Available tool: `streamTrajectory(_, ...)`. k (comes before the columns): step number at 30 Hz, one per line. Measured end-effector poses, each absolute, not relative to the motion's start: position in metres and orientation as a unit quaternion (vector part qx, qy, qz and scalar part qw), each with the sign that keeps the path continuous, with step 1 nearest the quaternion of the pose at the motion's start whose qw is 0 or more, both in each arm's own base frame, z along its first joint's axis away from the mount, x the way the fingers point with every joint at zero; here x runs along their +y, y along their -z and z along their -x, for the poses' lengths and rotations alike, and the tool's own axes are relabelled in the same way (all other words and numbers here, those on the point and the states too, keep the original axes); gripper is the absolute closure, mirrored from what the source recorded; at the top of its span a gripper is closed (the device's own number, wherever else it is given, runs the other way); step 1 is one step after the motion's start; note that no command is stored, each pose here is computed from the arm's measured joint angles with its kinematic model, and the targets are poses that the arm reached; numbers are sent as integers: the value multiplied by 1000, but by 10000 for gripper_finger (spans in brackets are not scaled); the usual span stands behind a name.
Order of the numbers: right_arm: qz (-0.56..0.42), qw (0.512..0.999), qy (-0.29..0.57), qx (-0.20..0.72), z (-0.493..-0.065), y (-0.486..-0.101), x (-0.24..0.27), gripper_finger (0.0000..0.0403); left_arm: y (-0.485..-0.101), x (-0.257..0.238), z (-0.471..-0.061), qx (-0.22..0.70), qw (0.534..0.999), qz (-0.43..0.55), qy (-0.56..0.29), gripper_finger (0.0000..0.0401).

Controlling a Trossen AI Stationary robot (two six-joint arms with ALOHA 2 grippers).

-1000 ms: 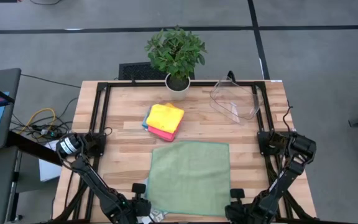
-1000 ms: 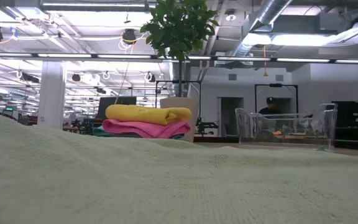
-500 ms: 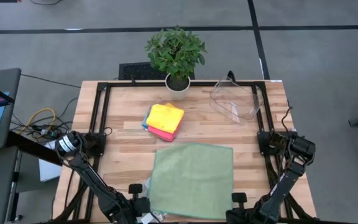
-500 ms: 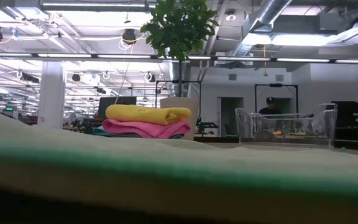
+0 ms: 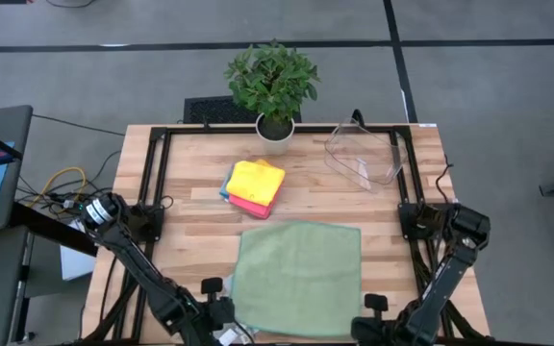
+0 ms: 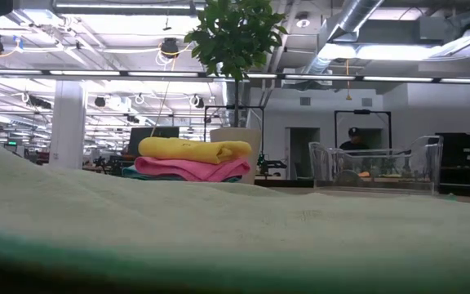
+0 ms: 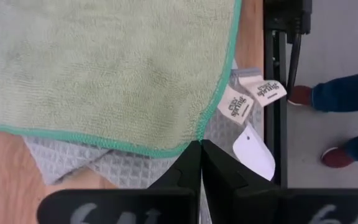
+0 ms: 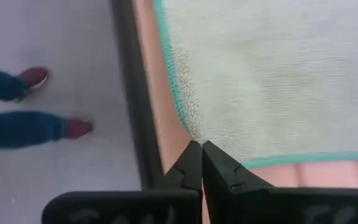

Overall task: Fold microfiber towels
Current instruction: Fold the light green microfiber towel

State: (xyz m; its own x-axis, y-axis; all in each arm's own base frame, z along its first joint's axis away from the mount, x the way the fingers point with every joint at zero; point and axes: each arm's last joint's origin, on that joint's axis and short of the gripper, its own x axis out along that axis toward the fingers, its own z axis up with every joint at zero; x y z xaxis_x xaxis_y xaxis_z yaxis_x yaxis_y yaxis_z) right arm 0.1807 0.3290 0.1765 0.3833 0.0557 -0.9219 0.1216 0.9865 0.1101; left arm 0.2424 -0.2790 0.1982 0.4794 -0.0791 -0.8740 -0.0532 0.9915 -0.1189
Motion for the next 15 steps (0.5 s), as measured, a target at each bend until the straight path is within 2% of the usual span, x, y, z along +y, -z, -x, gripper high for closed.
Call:
streamTrajectory(9, -93, 816, 135, 555, -164, -212, 294, 374, -222, -250, -251, 487, 870, 67, -35, 401)
streamTrajectory(15, -66, 795, 228, 559, -161, -227, 265, 380, -237, -218, -262, 487, 871, 20, -60, 401)
